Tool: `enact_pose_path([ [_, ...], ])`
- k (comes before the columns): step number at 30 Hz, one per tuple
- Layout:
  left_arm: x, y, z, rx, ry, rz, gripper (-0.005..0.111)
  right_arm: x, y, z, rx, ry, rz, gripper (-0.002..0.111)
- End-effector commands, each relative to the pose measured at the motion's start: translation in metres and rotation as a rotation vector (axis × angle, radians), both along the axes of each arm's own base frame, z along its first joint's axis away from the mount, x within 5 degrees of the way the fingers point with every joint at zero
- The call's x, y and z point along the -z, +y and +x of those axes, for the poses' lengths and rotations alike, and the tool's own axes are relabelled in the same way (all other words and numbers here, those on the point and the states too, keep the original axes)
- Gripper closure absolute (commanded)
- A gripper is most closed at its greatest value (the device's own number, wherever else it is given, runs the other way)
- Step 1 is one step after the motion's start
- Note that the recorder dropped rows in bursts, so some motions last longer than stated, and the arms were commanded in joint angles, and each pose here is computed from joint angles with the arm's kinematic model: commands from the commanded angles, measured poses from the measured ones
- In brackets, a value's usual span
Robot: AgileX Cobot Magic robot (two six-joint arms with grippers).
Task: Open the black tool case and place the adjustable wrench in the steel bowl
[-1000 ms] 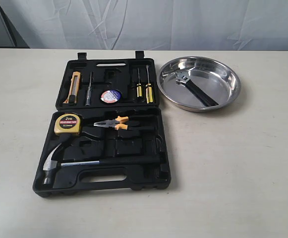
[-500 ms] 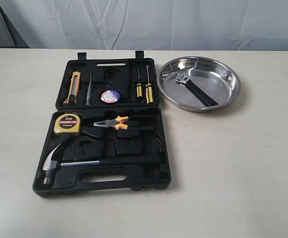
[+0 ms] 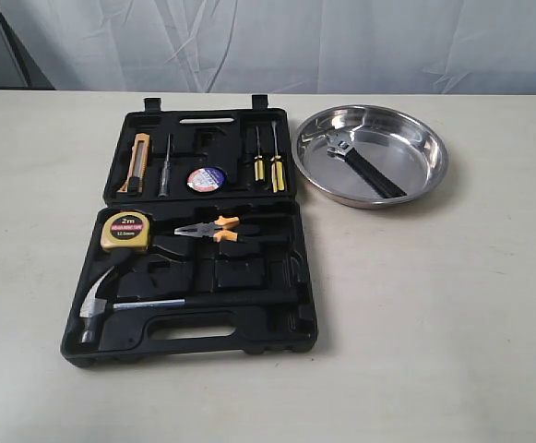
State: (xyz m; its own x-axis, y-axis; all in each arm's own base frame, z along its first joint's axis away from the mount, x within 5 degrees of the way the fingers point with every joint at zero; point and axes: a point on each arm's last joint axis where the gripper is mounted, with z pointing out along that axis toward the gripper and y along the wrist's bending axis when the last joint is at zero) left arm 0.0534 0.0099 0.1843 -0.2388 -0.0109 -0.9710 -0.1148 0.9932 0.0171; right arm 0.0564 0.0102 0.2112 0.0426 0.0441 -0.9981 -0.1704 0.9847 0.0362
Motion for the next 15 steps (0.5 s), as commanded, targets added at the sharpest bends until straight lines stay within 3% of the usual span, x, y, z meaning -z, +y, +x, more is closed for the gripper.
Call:
enact_pose_path([
  [1, 0.0002, 0.0001, -0.0001, 0.002, -0.005, 0.010, 0.107, 0.0018, 0.0000, -0.0003, 0.002, 0.004, -0.021, 0.109],
  [15, 0.0004, 0.0002, -0.0001, 0.001, -0.003, 0.010, 0.107, 0.0025, 0.0003, -0.0003, -0.001, 0.011, -0.022, 0.109],
])
